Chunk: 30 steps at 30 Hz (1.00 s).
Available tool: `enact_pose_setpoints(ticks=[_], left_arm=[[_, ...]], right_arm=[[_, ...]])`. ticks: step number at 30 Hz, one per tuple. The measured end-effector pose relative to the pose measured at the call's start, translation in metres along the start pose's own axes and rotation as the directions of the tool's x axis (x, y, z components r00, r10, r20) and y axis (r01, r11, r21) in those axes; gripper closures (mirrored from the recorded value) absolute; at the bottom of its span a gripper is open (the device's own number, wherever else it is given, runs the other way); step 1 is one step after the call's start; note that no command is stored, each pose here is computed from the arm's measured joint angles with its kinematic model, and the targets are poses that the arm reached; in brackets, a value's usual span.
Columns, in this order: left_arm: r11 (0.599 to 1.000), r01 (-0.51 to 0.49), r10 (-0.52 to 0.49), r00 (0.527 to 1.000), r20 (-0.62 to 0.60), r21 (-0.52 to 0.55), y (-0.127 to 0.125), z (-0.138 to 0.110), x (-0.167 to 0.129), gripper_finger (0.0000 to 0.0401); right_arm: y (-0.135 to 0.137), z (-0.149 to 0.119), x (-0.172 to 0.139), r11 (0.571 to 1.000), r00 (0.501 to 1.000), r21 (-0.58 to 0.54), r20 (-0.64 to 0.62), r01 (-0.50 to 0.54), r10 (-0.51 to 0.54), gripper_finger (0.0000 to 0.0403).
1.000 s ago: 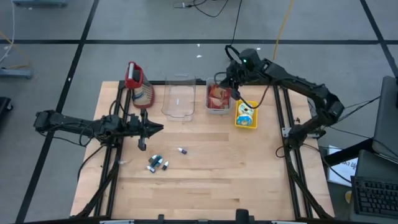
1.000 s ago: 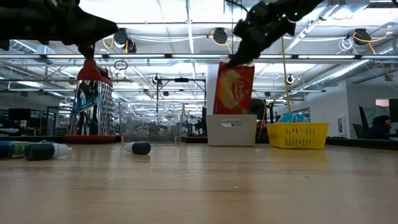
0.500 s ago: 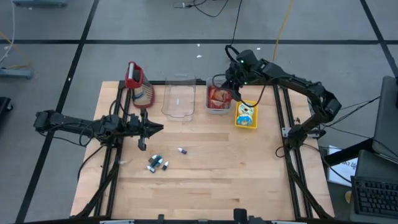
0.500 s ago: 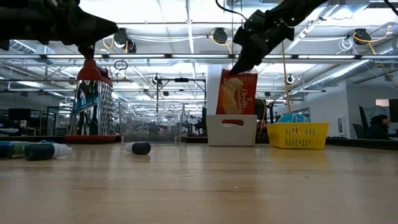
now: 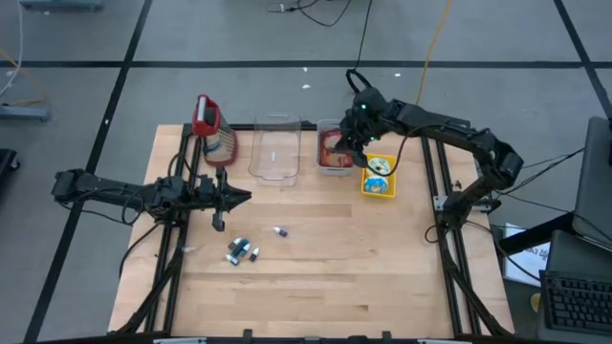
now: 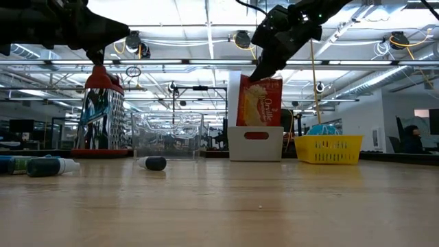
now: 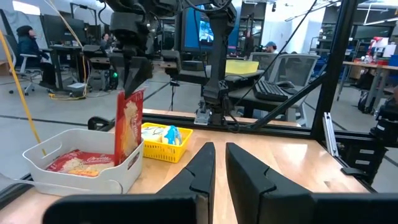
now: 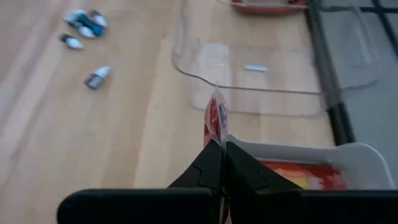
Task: Pick & Place Food Item
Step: Put the popcorn bag into the gray bin
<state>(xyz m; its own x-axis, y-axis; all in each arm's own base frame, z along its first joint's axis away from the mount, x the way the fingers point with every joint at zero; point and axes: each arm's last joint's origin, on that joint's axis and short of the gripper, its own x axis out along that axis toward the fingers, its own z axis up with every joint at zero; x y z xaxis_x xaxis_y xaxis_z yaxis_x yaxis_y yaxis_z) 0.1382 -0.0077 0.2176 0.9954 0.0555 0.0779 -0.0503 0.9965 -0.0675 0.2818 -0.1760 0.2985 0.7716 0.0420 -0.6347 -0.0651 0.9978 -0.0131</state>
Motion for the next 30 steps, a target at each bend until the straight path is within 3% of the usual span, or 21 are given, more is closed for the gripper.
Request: enact_pose_setpoints(ticks=[6, 11, 17, 24, 30], left_arm=[[1.0, 0.0, 0.0, 1.0, 0.0, 0.0, 0.0, 0.0, 0.0, 0.0364], [1.0, 0.0, 0.0, 1.0, 0.0, 0.0, 0.0, 0.0, 0.0, 0.0364], [1.0, 0.0, 0.0, 1.0, 0.0, 0.0, 0.0, 0.0, 0.0, 0.0364], [1.0, 0.0, 0.0, 1.0, 0.0, 0.0, 0.0, 0.0, 0.0, 0.0364], [1.0, 0.0, 0.0, 1.0, 0.0, 0.0, 0.0, 0.0, 0.0, 0.0364]], right_arm=[[0.009, -0.009, 0.016, 1.0, 0.999, 0.005, -0.036, 0.016, -0.016, 0.0403], [0.015, -0.013, 0.023, 0.995, 0.993, 0.042, -0.08, 0.092, -0.089, 0.0403], [0.017, -0.013, 0.031, 0.99, 0.99, 0.033, -0.041, 0.137, -0.135, 0.0403], [0.009, -0.011, 0.034, 0.913, 0.913, 0.003, -0.01, 0.407, -0.407, 0.0394], [0.006, -0.013, 0.035, 0.867, 0.867, -0.03, 0.009, 0.498, -0.498, 0.0371]])
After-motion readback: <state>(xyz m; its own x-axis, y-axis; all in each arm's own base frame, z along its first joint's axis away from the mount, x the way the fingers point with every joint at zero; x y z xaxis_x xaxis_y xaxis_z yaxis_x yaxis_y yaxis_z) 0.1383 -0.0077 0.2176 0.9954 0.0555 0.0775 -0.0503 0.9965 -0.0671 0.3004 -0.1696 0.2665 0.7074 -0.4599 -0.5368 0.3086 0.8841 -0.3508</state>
